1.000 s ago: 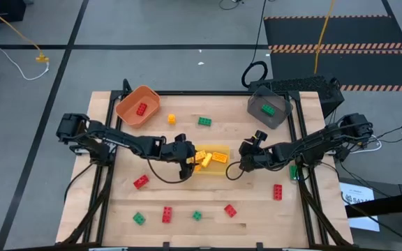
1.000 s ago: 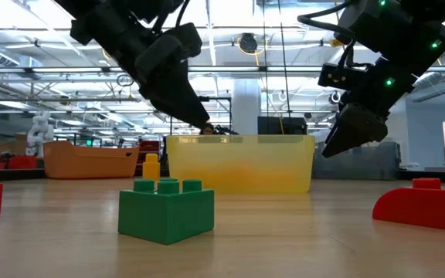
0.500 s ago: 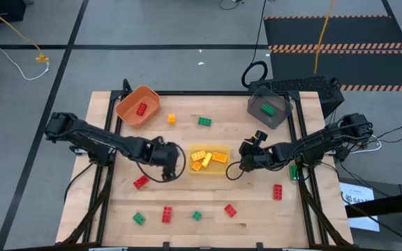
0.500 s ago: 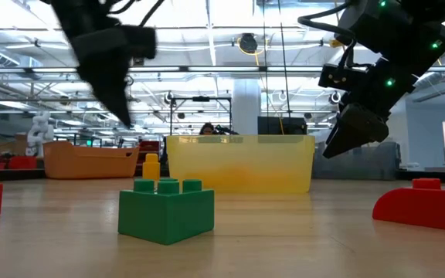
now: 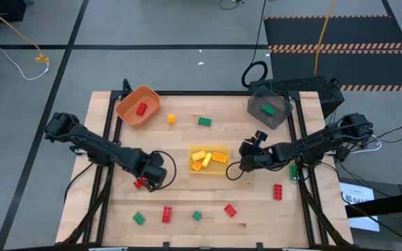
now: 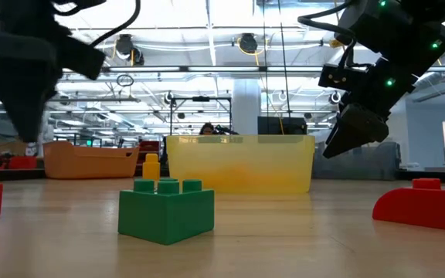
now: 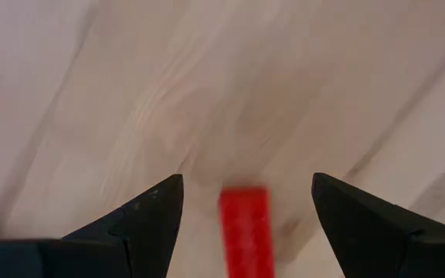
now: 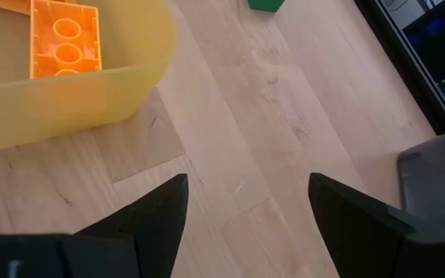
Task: Sort & place blocks by color
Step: Put the top left red 8-stud game piece into the orange bin
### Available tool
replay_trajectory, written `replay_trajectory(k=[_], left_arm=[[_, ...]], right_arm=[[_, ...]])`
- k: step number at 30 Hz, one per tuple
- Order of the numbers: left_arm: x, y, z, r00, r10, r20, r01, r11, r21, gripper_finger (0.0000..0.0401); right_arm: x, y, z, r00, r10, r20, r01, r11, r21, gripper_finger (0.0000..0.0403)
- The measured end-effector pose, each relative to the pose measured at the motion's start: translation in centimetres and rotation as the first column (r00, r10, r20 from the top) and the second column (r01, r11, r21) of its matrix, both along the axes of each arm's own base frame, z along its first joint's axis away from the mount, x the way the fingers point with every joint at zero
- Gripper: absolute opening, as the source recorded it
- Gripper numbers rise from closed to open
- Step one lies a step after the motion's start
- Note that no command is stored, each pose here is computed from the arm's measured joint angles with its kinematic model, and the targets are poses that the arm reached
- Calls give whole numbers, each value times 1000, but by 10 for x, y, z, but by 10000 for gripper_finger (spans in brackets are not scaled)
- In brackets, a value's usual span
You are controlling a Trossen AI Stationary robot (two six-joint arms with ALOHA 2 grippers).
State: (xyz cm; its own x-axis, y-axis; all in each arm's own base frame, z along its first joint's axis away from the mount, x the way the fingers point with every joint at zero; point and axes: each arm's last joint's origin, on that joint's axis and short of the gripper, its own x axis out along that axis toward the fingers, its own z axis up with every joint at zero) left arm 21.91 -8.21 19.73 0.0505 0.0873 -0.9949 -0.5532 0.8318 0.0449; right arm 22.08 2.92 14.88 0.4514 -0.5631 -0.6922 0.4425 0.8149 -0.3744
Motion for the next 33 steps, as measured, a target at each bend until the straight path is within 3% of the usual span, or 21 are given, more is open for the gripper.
replay_trajectory(k=[3, 8, 19, 25, 29, 33], left_arm=[[-8, -2, -2, 994, 91, -62, -92, 996, -13, 287], [-18, -5, -14, 980, 147, -134, -155, 987, -49, 287], [-28, -9, -46, 982, 147, -121, -166, 972, -166, 287], [-32, -6, -58, 986, 130, -106, -146, 976, -164, 286], [-38, -3, -63, 989, 104, -109, -118, 983, -140, 257], [-36, 0, -63, 991, 86, -98, -99, 985, -138, 191]], right_arm=[[0, 0, 0, 1000, 0, 1, 0, 1000, 0, 258], [0, 0, 0, 1000, -2, 3, 2, 1000, 3, 258], [0, 0, 0, 1000, 3, 1, -3, 1000, -1, 258], [0, 0, 0, 1000, 1, 5, -1, 1000, 0, 258], [0, 0, 0, 1000, 0, 6, 0, 1000, 0, 258], [0, 0, 0, 1000, 1, 5, -1, 1000, -1, 258]])
